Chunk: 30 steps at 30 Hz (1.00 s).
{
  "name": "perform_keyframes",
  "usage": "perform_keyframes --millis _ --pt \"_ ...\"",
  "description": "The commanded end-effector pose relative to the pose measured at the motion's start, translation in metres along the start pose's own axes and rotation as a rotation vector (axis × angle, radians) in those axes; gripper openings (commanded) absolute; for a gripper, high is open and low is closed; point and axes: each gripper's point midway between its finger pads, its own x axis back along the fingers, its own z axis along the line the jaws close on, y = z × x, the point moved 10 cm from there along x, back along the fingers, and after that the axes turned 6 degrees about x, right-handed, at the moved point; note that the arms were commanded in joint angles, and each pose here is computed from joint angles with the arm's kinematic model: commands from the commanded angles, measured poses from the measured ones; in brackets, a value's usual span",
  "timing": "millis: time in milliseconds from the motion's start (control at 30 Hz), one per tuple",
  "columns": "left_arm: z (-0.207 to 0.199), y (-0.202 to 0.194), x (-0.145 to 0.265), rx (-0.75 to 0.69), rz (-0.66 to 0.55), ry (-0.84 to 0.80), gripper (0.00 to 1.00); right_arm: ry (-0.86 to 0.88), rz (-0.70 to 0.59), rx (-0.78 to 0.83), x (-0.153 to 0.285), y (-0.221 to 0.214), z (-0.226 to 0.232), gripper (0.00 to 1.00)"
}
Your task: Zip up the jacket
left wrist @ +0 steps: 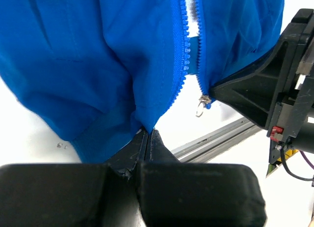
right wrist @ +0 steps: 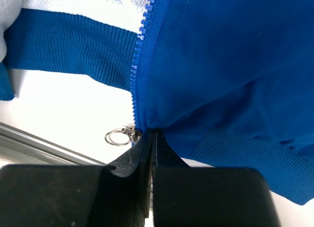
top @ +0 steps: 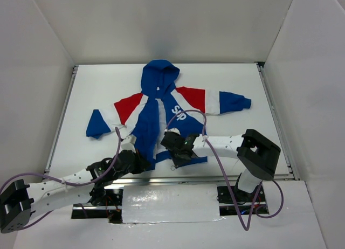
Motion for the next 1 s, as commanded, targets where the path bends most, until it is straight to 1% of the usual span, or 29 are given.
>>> perform_keyframes --millis 0,100,167,200,233,267,300,333,367,433,500,533,633,667,833,967 --pt "-0.018 0.009 0.001 -0.007 -0.029 -0.074 0.00 0.007 0.085 -0.030 -0.020 -0.022 -0.001 0.00" --pt "-0.023 0.011 0.000 -0.008 -0.038 -0.095 0.00 0.072 -0.015 -0.100 -0.009 -0.010 0.007 0.00" --pt "-0.028 0.013 -0.001 -0.014 -0.044 -0.114 0.00 0.152 -0.131 -0.163 0.002 0.000 0.013 0.00" --pt "-0.032 0.015 -0.002 -0.017 -0.056 -0.145 0.00 0.188 -0.169 -0.222 0.007 0.004 0.016 0.00" --pt "-0.035 0.015 -0.002 -0.019 -0.054 -0.168 0.00 0.237 -0.236 -0.263 0.018 0.010 0.017 0.00" --pt "-0.037 0.015 -0.002 -0.018 -0.058 -0.191 0.00 0.297 -0.297 -0.325 0.019 0.011 0.020 0.00" --pt "-0.043 0.018 -0.001 -0.013 -0.077 -0.235 0.00 0.335 -0.337 -0.351 0.022 0.011 0.020 0.00" --pt "-0.044 0.017 -0.001 -0.014 -0.071 -0.255 0.00 0.394 -0.406 -0.377 0.034 0.015 0.021 0.00" --pt "-0.045 0.018 -0.001 -0.014 -0.077 -0.276 0.00 0.449 -0.462 -0.410 0.034 0.013 0.021 0.00" --pt "-0.049 0.019 0.000 -0.008 -0.083 -0.326 0.00 0.553 -0.561 -0.405 0.042 0.010 0.020 0.00" --pt "-0.049 0.018 0.001 -0.006 -0.086 -0.348 0.00 0.617 -0.629 -0.402 0.050 0.009 0.018 0.00" --pt "-0.051 0.020 0.002 0.001 -0.093 -0.371 0.00 0.678 -0.667 -0.397 0.050 0.003 0.016 0.00" --pt "-0.047 0.019 0.003 0.023 -0.111 -0.387 0.00 0.820 -0.742 -0.411 0.055 -0.001 0.003 0.00" --pt "-0.047 0.019 0.005 0.031 -0.117 -0.399 0.00 0.875 -0.730 -0.393 0.056 -0.005 0.001 0.00" --pt "-0.042 0.018 0.006 0.052 -0.129 -0.415 0.00 0.971 -0.762 -0.410 0.057 -0.011 -0.012 0.00" --pt "-0.041 0.018 0.006 0.066 -0.138 -0.436 0.00 0.998 -0.775 -0.401 0.059 -0.011 -0.013 0.00"
